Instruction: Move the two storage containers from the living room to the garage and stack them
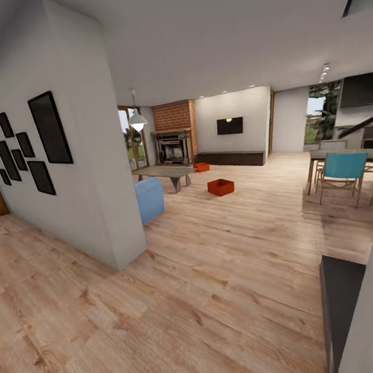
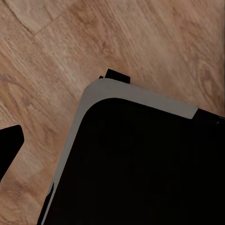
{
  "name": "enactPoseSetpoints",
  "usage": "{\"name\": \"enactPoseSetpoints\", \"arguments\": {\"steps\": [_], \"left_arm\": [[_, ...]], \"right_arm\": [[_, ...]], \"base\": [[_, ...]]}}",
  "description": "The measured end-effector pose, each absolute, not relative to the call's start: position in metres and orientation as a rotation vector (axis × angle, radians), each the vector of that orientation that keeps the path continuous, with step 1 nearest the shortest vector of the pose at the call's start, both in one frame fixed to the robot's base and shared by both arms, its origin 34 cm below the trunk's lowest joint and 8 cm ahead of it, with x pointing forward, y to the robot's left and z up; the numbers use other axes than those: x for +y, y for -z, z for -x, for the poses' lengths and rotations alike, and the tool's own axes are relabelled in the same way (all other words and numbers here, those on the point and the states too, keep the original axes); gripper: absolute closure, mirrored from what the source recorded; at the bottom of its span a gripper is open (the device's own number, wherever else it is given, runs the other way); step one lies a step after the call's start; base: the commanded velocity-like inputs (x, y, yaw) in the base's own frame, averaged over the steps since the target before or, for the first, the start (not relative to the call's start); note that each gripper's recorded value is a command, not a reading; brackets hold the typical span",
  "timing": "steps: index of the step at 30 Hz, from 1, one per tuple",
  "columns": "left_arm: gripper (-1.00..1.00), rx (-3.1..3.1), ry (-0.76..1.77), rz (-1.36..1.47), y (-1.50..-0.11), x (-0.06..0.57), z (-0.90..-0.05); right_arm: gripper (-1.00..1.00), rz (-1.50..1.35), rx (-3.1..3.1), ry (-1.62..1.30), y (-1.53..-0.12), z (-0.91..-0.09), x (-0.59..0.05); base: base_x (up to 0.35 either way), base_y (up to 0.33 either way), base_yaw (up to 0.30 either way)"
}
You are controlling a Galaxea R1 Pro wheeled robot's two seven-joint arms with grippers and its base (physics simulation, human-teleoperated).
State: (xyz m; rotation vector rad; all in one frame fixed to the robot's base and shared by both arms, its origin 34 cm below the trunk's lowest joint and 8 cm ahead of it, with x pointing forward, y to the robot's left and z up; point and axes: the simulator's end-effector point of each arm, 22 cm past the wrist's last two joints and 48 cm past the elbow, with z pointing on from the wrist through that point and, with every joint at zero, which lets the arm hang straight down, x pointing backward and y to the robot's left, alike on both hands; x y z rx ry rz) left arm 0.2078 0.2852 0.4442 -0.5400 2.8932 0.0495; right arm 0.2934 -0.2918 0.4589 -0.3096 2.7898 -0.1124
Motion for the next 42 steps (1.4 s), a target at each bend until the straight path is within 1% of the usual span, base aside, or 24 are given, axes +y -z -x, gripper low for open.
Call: {"name": "enactPoseSetpoints", "arguments": {"steps": [30, 35, 42], "left_arm": [[-1.0, 2.893, -0.05, 0.54, -0.4442, 0.2853, -0.2079], [-1.0, 2.893, -0.049, 0.54, -0.4442, 0.2852, -0.2079], [-1.0, 2.894, -0.049, 0.54, -0.4442, 0.2851, -0.2078]], "right_arm": [[-1.0, 0.302, 2.789, 0.111, -0.459, -0.2937, -0.2911], [-1.0, 0.304, 2.788, 0.107, -0.4589, -0.2938, -0.2883], [-1.0, 0.31, 2.788, 0.105, -0.4588, -0.2937, -0.2873]], "base": [[0.326, 0.0, -0.002], [0.326, 0.0, -0.146], [0.326, 0.0, -0.273]]}}
